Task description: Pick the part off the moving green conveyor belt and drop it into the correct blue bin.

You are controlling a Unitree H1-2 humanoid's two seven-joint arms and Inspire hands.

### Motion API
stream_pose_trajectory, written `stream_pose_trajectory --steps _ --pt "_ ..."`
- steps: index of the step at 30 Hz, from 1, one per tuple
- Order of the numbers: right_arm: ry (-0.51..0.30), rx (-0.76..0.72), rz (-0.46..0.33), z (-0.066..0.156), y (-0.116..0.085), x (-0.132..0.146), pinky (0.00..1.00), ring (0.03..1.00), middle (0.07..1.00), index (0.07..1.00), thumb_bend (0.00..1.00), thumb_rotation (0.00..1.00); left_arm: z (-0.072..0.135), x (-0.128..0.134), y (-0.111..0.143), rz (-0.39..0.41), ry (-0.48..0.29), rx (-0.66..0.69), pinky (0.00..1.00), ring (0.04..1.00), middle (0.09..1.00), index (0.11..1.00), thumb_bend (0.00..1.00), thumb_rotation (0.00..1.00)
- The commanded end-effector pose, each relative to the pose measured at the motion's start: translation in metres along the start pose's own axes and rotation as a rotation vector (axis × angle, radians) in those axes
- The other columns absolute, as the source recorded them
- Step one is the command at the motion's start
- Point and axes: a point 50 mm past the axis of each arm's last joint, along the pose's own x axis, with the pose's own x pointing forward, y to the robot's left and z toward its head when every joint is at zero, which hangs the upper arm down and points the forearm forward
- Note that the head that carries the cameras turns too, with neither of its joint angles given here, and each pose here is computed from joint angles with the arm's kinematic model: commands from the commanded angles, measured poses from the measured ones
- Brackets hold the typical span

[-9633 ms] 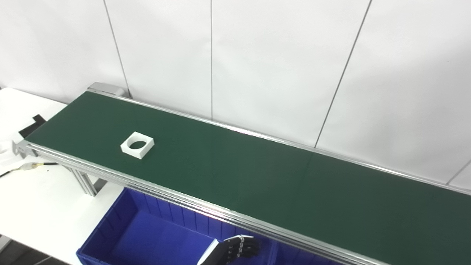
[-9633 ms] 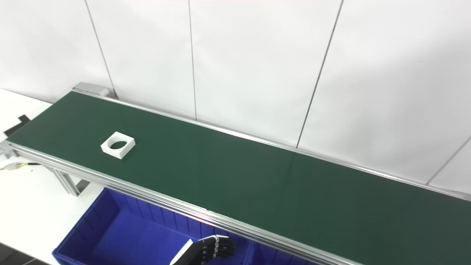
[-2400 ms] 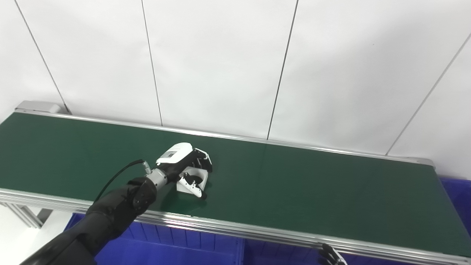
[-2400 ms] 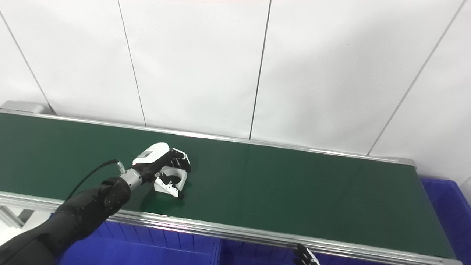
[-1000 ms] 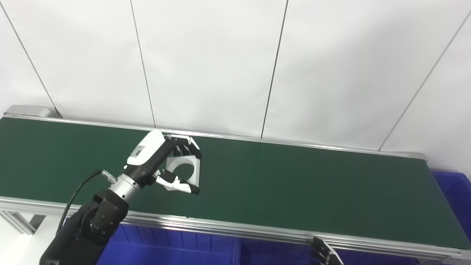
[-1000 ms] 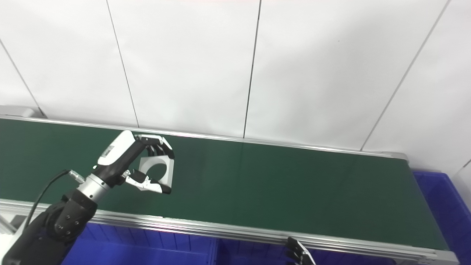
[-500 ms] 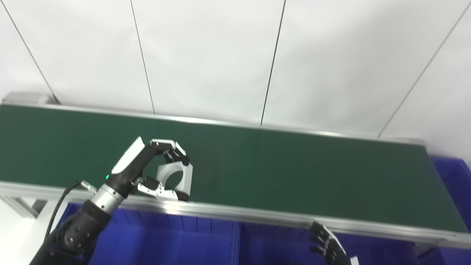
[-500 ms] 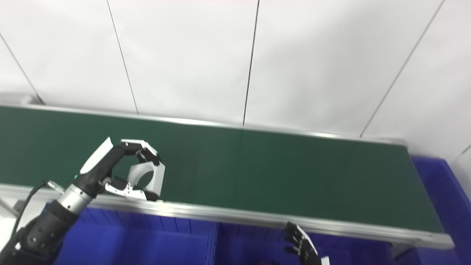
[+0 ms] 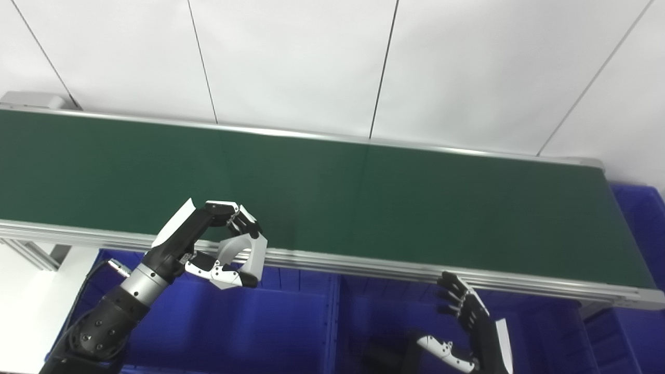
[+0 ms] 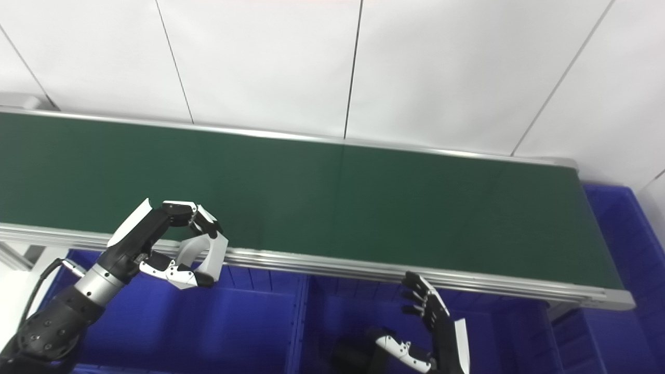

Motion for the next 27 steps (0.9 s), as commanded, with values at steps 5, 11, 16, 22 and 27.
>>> stream_pose_trajectory --steps 5,11,16,22,27 --pt "-0.049 0.008 0.005 0.011 -0.001 0.002 0.64 0.746 0.788 0.809 0.65 0.13 -0.003 -0.002 -0.008 -0.021 0.005 0.039 0.33 0.454 0.522 0.473 0.47 0.00" --pt "-0.041 0.028 0.005 0.009 0.000 0.003 0.64 0.746 0.787 0.807 0.66 0.13 -0.023 -0.002 -0.027 -0.096 0.084 0.091 0.33 0.448 0.521 0.470 0.47 0.00" --pt "-0.045 0.025 0.003 0.011 0.000 0.004 0.62 0.740 0.782 0.804 0.66 0.13 -0.039 -0.001 -0.037 -0.140 0.140 0.121 0.33 0.435 0.510 0.470 0.47 0.00" --pt "-0.045 0.028 0.000 0.011 0.000 0.003 0.63 0.740 0.782 0.804 0.67 0.14 -0.057 -0.001 -0.045 -0.167 0.201 0.185 0.33 0.424 0.493 0.497 0.47 0.00" --pt "-0.049 0.021 0.002 0.012 -0.001 0.003 0.62 0.735 0.781 0.805 0.66 0.15 -0.064 -0.002 -0.047 -0.164 0.223 0.213 0.33 0.431 0.497 0.493 0.47 0.00"
